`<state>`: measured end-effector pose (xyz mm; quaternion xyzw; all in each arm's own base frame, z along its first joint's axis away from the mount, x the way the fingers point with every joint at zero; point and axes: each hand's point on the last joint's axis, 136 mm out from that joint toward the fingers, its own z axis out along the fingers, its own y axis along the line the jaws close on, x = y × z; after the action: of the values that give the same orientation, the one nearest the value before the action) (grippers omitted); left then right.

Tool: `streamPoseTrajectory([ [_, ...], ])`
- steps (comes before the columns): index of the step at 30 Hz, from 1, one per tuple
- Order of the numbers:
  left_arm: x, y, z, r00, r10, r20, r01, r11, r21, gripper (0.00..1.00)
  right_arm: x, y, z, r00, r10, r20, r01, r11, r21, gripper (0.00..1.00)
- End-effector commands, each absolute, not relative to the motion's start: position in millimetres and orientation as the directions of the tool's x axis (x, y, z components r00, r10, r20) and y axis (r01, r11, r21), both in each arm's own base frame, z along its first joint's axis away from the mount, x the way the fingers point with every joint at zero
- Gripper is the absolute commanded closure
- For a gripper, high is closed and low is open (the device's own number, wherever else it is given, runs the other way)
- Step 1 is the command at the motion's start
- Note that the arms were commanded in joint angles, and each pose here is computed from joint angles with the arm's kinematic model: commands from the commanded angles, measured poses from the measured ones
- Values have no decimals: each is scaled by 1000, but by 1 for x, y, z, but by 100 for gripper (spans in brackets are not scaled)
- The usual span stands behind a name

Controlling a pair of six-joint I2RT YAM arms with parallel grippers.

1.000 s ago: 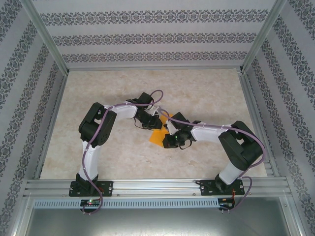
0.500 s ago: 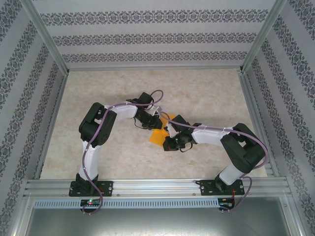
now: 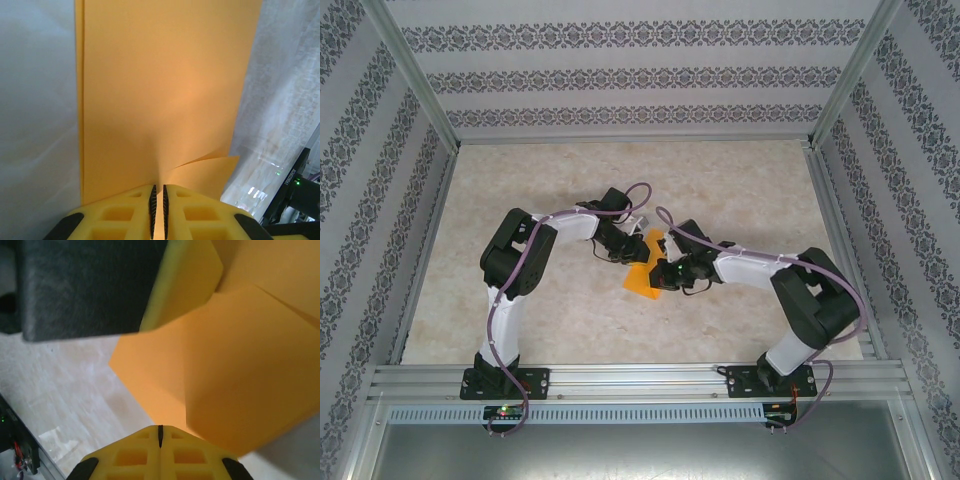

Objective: Fold a paper plane with a square sheet of paper (pick it up from the middle)
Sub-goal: Fold the triangle a second time at the center of the table.

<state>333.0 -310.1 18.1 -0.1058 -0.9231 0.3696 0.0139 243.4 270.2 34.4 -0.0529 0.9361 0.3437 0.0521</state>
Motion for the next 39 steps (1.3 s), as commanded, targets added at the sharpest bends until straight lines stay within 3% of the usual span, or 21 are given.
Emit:
streamPoseTrajectory([
  [1,301,-275,-43,-973,200,113,108,830,-547,82,246,276,27,-989,-86,-117,-141,755,640,96],
  [15,312,-279,-32,-975,203,85,124,826,-550,82,203,251,-11,-990,-139,-24,-130,834,536,96],
  [39,353,-287,3,-986,168,-9,141,802,-581,81,168,234,-28,-991,-127,32,-93,853,513,98],
])
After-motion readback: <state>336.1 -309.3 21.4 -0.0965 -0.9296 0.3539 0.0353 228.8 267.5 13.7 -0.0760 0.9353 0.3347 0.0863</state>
